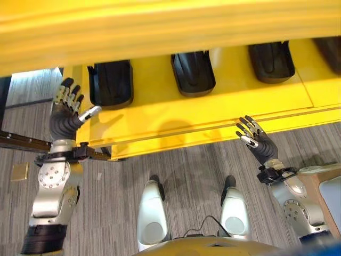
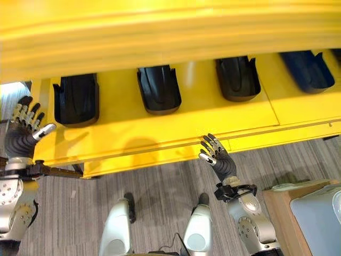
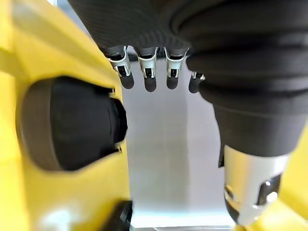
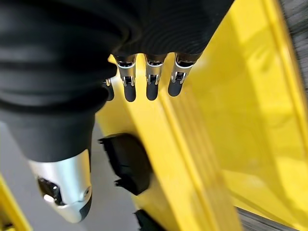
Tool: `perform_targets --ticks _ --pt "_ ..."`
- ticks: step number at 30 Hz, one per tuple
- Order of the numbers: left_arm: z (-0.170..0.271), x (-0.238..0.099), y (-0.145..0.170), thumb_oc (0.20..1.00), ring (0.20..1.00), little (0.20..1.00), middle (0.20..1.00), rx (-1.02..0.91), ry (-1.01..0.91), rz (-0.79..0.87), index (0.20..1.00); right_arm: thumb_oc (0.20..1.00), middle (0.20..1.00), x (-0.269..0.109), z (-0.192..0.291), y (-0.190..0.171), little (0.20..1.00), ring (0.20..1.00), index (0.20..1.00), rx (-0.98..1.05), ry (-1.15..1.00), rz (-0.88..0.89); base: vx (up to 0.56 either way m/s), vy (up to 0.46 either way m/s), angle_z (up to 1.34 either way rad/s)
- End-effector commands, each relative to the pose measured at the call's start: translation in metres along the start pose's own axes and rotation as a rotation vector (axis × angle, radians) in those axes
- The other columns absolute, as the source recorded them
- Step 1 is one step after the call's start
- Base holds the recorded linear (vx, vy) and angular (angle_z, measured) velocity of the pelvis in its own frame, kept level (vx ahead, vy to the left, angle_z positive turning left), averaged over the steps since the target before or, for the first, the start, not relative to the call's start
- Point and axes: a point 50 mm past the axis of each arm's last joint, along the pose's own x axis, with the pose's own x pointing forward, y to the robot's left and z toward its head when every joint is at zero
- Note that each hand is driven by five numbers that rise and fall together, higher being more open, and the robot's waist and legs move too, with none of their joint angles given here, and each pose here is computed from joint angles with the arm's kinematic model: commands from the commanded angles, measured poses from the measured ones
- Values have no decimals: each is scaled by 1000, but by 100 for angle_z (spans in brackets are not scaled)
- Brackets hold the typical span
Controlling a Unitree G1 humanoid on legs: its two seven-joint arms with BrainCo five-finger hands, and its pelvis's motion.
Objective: Move parts from the plastic box to the shelf.
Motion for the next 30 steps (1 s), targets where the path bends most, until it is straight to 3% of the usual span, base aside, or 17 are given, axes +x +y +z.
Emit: perform_targets --ticks 1,13,21,30 --pt "-5 -7 -13 1000 1000 1000 1000 -103 11 -76 1000 1000 1000 -1 15 -3 1000 1000 1000 -30 -96 -6 69 -26 -6" --pt "-93 -72 -25 1000 1000 1000 1000 -251 459 -20 1000 1000 1000 -21 -13 -24 1000 1000 1000 -33 1 -179 61 4 -3" --pt "-115 -92 -30 1000 1000 1000 1000 -247 574 9 1000 1000 1000 -26 -33 -18 1000 1000 1000 7 62 -199 -5 9 -7" --pt "-122 -93 -35 1000 1000 1000 1000 -246 600 22 1000 1000 1000 -27 -40 -13 1000 1000 1000 22 86 -199 7 1 1"
